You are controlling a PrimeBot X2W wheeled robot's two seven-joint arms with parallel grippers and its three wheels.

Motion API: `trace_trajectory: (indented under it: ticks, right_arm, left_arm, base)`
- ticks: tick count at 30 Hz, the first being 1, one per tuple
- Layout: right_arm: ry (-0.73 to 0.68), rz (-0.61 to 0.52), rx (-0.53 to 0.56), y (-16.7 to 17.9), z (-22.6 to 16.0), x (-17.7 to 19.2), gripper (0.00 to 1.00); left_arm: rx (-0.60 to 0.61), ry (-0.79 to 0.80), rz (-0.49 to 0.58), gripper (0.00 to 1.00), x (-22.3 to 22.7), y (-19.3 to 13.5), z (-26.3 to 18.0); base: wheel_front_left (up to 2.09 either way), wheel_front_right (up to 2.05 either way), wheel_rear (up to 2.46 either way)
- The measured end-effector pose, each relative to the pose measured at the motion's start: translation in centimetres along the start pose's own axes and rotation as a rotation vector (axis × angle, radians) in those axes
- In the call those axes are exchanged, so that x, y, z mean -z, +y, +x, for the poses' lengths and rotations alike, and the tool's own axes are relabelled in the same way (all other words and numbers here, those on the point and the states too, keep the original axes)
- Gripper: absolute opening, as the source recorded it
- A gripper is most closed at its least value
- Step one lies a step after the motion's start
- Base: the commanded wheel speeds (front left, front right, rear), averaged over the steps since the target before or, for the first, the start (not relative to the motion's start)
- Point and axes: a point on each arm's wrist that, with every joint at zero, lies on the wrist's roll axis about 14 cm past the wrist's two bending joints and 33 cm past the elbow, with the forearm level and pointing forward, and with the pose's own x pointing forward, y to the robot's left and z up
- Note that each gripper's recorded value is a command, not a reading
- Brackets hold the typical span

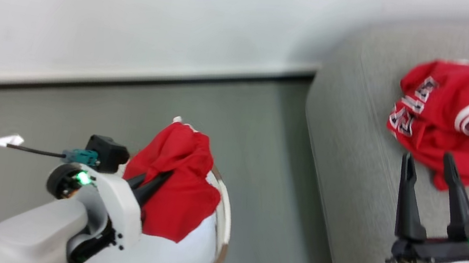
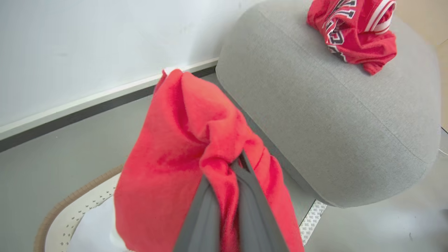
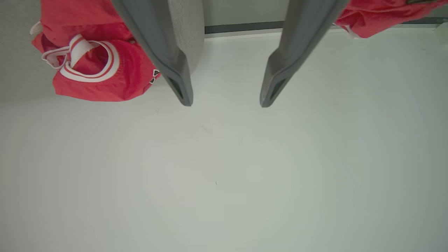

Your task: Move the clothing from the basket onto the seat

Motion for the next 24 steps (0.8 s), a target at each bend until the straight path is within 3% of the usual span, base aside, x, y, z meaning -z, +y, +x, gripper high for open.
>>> trace_trajectory:
  ticks: [11, 24]
  right_arm:
    - [-0.022, 0.078, -0.107, 3.5, -2.4, -1.7, 1.00]
    - [-0.004, 0.146, -0.213, 7.7, -3.7, -1.3, 1.00]
  left_arm:
    - [-0.079, -0.363, 0.121, 0.00, -12.0, -2.8, -6.5]
    - [-0.132, -0.593, 0.225, 0.00, -17.6, -5.4, -12.7]
  base:
    - [0.00, 0.00, 0.00]
    - [0.00, 0.00, 0.00]
